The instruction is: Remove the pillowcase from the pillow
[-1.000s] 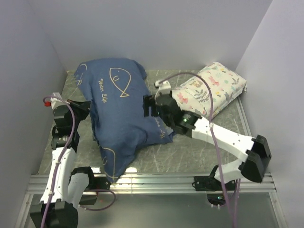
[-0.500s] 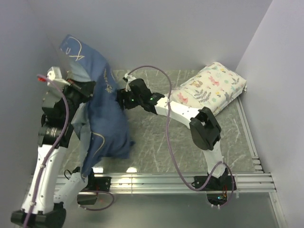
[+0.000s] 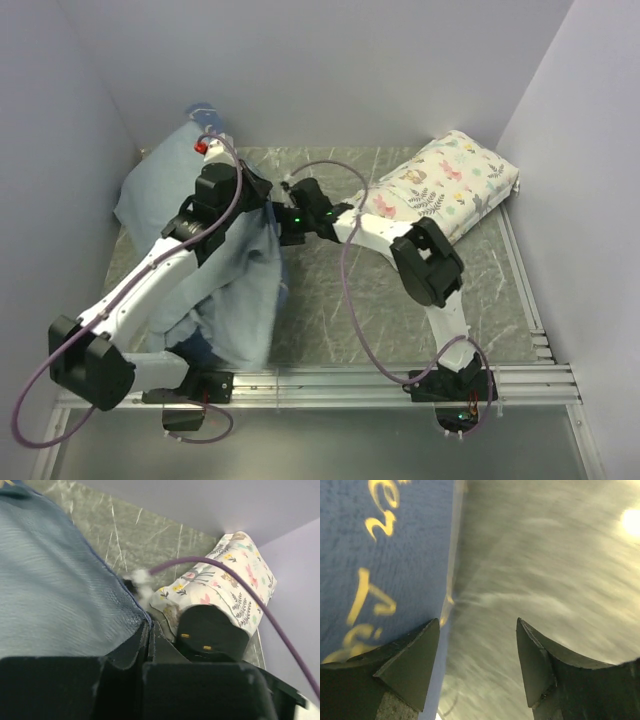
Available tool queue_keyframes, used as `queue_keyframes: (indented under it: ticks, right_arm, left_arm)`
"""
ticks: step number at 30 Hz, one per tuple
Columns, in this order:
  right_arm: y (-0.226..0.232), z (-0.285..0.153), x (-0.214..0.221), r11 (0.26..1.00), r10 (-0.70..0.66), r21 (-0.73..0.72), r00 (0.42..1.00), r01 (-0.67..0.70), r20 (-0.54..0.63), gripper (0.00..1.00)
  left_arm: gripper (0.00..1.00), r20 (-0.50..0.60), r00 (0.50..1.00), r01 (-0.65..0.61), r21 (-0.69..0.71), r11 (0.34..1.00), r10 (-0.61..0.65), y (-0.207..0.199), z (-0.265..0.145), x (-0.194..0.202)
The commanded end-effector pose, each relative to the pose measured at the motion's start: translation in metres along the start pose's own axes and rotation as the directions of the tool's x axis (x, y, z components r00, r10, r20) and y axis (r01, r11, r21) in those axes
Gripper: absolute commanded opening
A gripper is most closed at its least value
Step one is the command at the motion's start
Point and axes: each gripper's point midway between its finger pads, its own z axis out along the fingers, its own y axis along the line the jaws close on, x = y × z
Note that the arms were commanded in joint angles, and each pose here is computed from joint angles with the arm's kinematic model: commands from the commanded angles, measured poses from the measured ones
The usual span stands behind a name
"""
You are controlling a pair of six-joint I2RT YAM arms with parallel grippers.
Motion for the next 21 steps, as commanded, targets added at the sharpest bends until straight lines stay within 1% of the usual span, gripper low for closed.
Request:
queue_keyframes:
  ticks: [1,3,4,7,9,11,12,14,15,16,17,18,19,20,21]
  right_arm:
    - [0.019,-0.059,-0.056,1.000,0.030,-0.007,0.975,-0.029,0.220,0.70]
    - [0.016,-0.074,-0.061,0.999,0.016,0.026,0.968,-0.023,0.251,0.70]
    - [0.019,-0.088,-0.067,0.999,0.004,0.048,0.957,-0.018,0.291,0.71]
    - [0.025,-0.116,-0.076,0.996,-0.030,0.089,0.941,0.000,0.338,0.71]
    - [0.016,-0.130,-0.079,0.990,-0.049,0.144,0.933,-0.003,0.357,0.72]
    - [0.008,-0.150,-0.083,0.983,-0.068,0.184,0.924,-0.003,0.378,0.72]
    - [0.006,-0.157,-0.083,0.980,-0.076,0.201,0.920,-0.002,0.384,0.72]
    - [0.000,-0.182,-0.084,0.968,-0.109,0.252,0.902,0.001,0.418,0.74]
    - [-0.005,-0.189,-0.081,0.962,-0.120,0.272,0.898,0.001,0.424,0.74]
    - [0.003,-0.206,-0.083,0.962,-0.137,0.274,0.881,0.010,0.452,0.75]
    - [0.003,-0.214,-0.081,0.958,-0.154,0.287,0.878,0.020,0.453,0.75]
    - [0.002,-0.218,-0.075,0.956,-0.159,0.292,0.880,0.024,0.448,0.76]
    - [0.011,-0.231,-0.073,0.959,-0.170,0.280,0.868,0.037,0.466,0.76]
    - [0.013,-0.234,-0.068,0.960,-0.179,0.276,0.870,0.052,0.459,0.76]
    - [0.012,-0.233,-0.057,0.961,-0.181,0.271,0.878,0.061,0.443,0.76]
  left_arm:
    - [0.00,0.068,0.992,0.106,0.061,0.993,-0.110,0.000,0.028,-0.016]
    - [0.00,0.051,0.990,0.128,0.050,0.990,-0.131,0.013,0.044,-0.013]
    - [0.00,0.027,0.991,0.132,0.033,0.991,-0.133,0.020,0.059,-0.005]
    - [0.01,-0.011,0.988,0.153,0.013,0.988,-0.153,0.029,0.086,0.000]
    - [0.01,0.002,0.983,0.184,0.006,0.983,-0.184,0.036,0.097,-0.007]
    - [0.00,-0.011,0.979,0.204,0.011,0.979,-0.204,0.038,0.111,-0.011]
    - [0.00,-0.013,0.978,0.207,0.001,0.978,-0.207,0.043,0.115,-0.015]
    - [0.01,-0.015,0.981,0.196,0.003,0.981,-0.195,0.040,0.127,-0.023]
    - [0.04,-0.022,0.982,0.190,-0.006,0.982,-0.190,0.043,0.131,-0.024]
    - [0.06,-0.018,0.983,0.185,0.000,0.983,-0.185,0.039,0.138,-0.030]
    - [0.08,-0.021,0.984,0.178,0.003,0.984,-0.178,0.038,0.141,-0.032]
    - [0.14,-0.019,0.985,0.174,0.009,0.985,-0.174,0.037,0.144,-0.035]
    - [0.18,-0.020,0.985,0.171,0.026,0.985,-0.170,0.033,0.148,-0.038]
    - [0.22,-0.029,0.987,0.162,0.043,0.986,-0.161,0.029,0.149,-0.039]
    - [0.29,-0.033,0.988,0.154,0.056,0.986,-0.152,0.025,0.150,-0.041]
